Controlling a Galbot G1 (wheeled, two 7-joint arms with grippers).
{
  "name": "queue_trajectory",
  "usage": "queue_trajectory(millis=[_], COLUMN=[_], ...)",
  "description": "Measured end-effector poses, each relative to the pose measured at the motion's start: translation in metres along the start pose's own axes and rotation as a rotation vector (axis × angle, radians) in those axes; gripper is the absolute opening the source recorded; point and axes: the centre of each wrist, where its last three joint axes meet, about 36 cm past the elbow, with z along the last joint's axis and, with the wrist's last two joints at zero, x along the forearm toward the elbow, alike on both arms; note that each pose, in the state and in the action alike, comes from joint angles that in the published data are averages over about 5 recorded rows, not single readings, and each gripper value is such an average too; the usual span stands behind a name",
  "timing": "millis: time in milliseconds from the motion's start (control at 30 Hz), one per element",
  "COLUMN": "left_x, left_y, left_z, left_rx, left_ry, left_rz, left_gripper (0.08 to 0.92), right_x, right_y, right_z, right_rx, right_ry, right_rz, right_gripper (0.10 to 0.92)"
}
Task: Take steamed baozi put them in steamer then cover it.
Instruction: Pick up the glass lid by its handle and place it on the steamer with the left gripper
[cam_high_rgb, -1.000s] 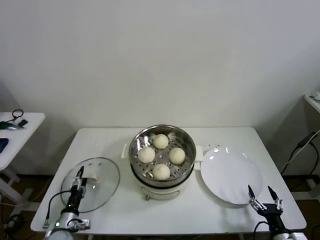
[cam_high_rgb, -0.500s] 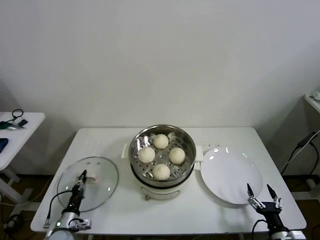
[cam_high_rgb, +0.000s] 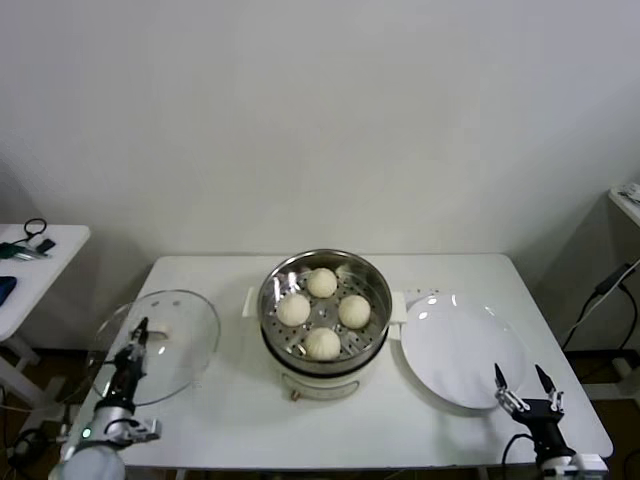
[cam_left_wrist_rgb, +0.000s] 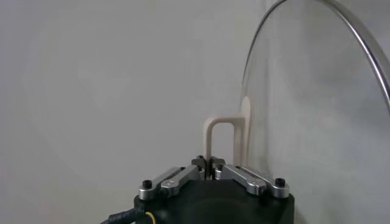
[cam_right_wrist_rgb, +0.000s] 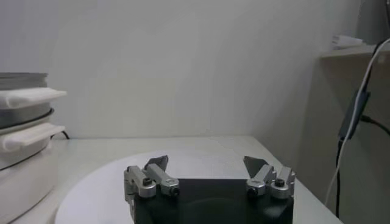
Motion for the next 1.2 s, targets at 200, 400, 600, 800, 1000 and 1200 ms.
queue_trajectory(millis=[200, 400, 600, 800, 1000, 1200], left_x=[-0.011, -0.015, -0.017, -0.013, 0.000, 0.008], left_y=[0.062, 0.111, 0.136, 0.152, 0.157, 0.158], left_z=[-0.012, -0.052, -0.108, -0.171, -0.228, -0.279], left_rx=[0.052, 0.088, 0.103, 0.127, 0.148, 0.172], left_ry=[0.031, 0.009, -0.028, -0.061, -0.099, -0.118], left_rz=[-0.032, -0.051, -0.044, -0.026, 0.000, -0.005], left_gripper=[0.133, 0.133, 0.133, 0.133, 0.133, 0.133], right_x=[-0.004, -0.007, -0.010, -0.013, -0.014, -0.011], right_y=[0.005, 0.008, 0.011, 0.017, 0.020, 0.021], right_z=[-0.002, -0.002, -0.001, 0.002, 0.006, 0.010], right_rx=[0.028, 0.049, 0.062, 0.064, 0.064, 0.065], right_ry=[0.005, 0.009, 0.006, -0.002, -0.007, -0.005], right_rz=[-0.005, -0.008, -0.011, -0.014, -0.013, -0.015], right_gripper=[0.823, 0.823, 0.823, 0.823, 0.823, 0.823])
